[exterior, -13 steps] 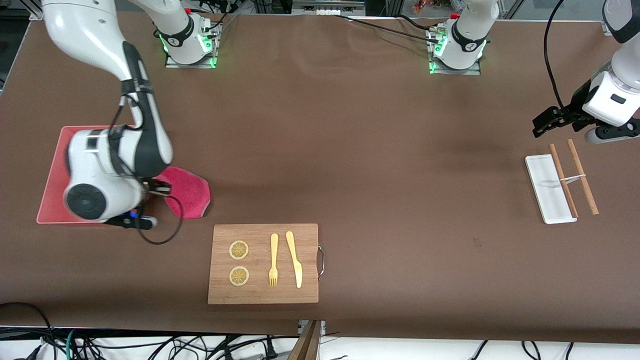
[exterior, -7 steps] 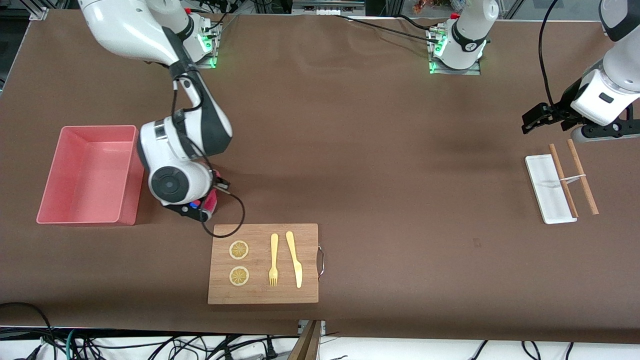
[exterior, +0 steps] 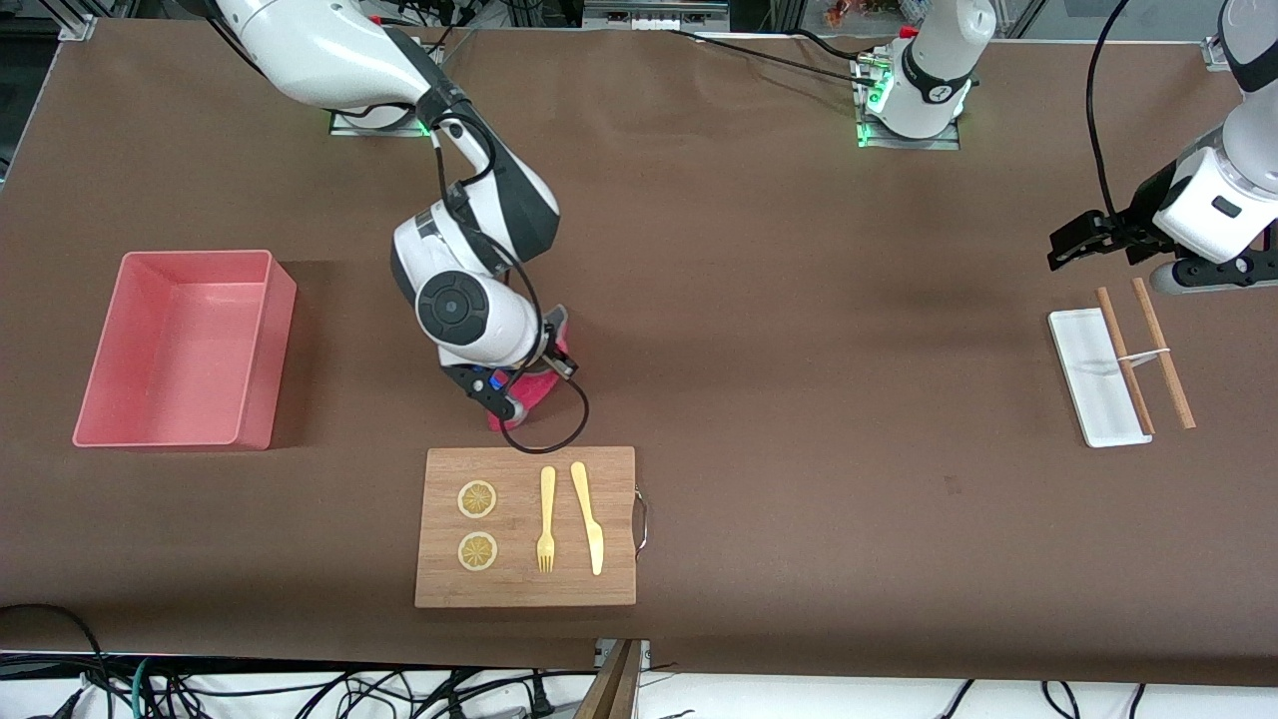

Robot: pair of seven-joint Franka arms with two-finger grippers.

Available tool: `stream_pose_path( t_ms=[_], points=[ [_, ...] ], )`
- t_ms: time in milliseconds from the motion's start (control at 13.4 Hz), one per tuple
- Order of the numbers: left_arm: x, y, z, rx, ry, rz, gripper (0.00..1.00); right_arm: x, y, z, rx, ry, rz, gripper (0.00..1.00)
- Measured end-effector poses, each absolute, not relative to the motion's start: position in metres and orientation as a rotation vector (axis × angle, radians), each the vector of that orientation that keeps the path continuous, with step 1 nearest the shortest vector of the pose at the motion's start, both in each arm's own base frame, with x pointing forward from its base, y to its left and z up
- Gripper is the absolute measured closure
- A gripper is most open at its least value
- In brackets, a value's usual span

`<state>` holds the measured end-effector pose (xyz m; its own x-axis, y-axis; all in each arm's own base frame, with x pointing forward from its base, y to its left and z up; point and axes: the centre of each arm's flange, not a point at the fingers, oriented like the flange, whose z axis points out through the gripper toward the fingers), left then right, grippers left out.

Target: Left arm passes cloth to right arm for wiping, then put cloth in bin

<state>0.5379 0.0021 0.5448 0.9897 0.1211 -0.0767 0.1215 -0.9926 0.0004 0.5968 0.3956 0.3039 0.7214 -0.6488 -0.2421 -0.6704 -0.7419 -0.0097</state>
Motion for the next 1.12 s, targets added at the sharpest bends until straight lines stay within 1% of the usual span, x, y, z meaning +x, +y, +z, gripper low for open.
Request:
stream_pose_path(
  t_ms=[224, 448, 597, 896, 1120],
  points=[
    [0.539, 0.0, 0.544, 3.129, 0.186, -0.127, 0.0, 0.588, 0.422, 0.318, -2.727, 1.109, 0.37, 0.99],
    [0.539, -0.003, 0.544, 3.13, 0.175, -0.131, 0.0, 0.589, 0.41, 0.327, -2.778, 1.062, 0.423, 0.99],
    [0.541, -0.001, 0.541, 3.13, 0.183, -0.14, 0.0, 0.6, 0.373, 0.324, -2.868, 0.969, 0.489, 0.99],
    [0.545, 0.01, 0.542, 3.128, 0.216, -0.139, 0.0, 0.628, 0.262, 0.303, -3.009, 0.825, 0.645, 0.99],
    [0.546, 0.014, 0.55, 3.127, 0.226, -0.124, 0.0, 0.639, 0.19, 0.291, -3.098, 0.701, 0.716, 0.99]
  ],
)
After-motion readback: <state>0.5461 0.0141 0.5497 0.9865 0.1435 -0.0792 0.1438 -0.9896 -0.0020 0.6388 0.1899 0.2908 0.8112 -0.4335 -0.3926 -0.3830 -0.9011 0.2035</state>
